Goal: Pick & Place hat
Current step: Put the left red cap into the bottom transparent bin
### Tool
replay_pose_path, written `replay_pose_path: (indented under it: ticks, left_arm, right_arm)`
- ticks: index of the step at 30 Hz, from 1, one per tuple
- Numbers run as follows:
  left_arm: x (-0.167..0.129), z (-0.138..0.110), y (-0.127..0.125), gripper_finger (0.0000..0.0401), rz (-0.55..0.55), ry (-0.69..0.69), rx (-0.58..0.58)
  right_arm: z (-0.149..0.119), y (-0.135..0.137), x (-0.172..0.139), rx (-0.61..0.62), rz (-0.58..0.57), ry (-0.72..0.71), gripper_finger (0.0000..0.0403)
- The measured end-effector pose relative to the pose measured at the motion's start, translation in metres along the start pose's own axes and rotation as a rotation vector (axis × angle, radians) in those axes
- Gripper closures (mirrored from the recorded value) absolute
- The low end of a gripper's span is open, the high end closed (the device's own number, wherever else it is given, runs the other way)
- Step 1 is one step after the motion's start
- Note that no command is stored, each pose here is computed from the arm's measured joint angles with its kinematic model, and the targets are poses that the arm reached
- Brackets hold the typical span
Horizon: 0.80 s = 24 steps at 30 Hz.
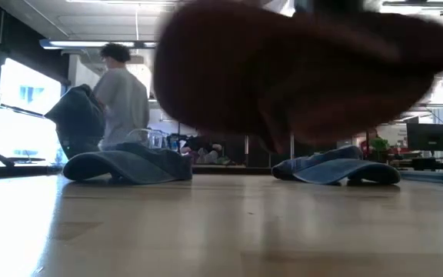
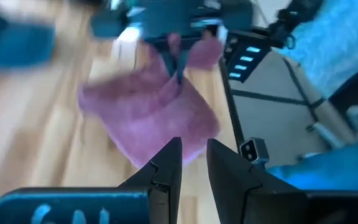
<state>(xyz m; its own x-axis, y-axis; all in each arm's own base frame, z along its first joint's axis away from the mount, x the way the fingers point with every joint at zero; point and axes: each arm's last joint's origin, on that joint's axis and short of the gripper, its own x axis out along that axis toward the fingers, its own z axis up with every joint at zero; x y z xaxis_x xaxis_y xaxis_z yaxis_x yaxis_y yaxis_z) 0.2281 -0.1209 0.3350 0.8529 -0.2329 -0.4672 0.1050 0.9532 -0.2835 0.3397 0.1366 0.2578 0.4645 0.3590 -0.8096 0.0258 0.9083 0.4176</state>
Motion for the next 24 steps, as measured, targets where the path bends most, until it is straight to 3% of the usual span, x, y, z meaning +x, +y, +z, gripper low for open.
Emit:
replay_pose_path:
  ticks: [6,9,13,17,21,24]
  left_arm:
    - [-0.019,0.018,-0.026,0.0324,-0.015,-0.093,0.323]
    - [-0.024,0.026,-0.03,0.03,-0.031,-0.116,0.35]
    - [-0.026,0.031,-0.034,0.024,-0.059,-0.133,0.377]
    - [-0.009,0.022,-0.03,0.0174,0.111,-0.076,0.471]
    - [0.007,0.018,-0.024,0.0143,0.352,-0.103,0.338]
    - [0.016,0.016,-0.014,0.0142,0.43,-0.091,0.2]
  right_arm:
    - [0.006,-0.019,-0.022,0.116,0.315,-0.242,0.0397]
    - [0.001,-0.025,-0.033,0.158,0.46,-0.387,0.0399]
    - [-0.013,-0.031,-0.042,0.221,0.589,-0.544,0.0399]
    - [-0.023,-0.037,-0.042,0.276,0.637,-0.632,0.04]
    - [-0.026,-0.04,-0.041,0.301,0.665,-0.67,0.0401]
    - [-0.027,-0.039,-0.043,0.294,0.695,-0.7,0.0401]
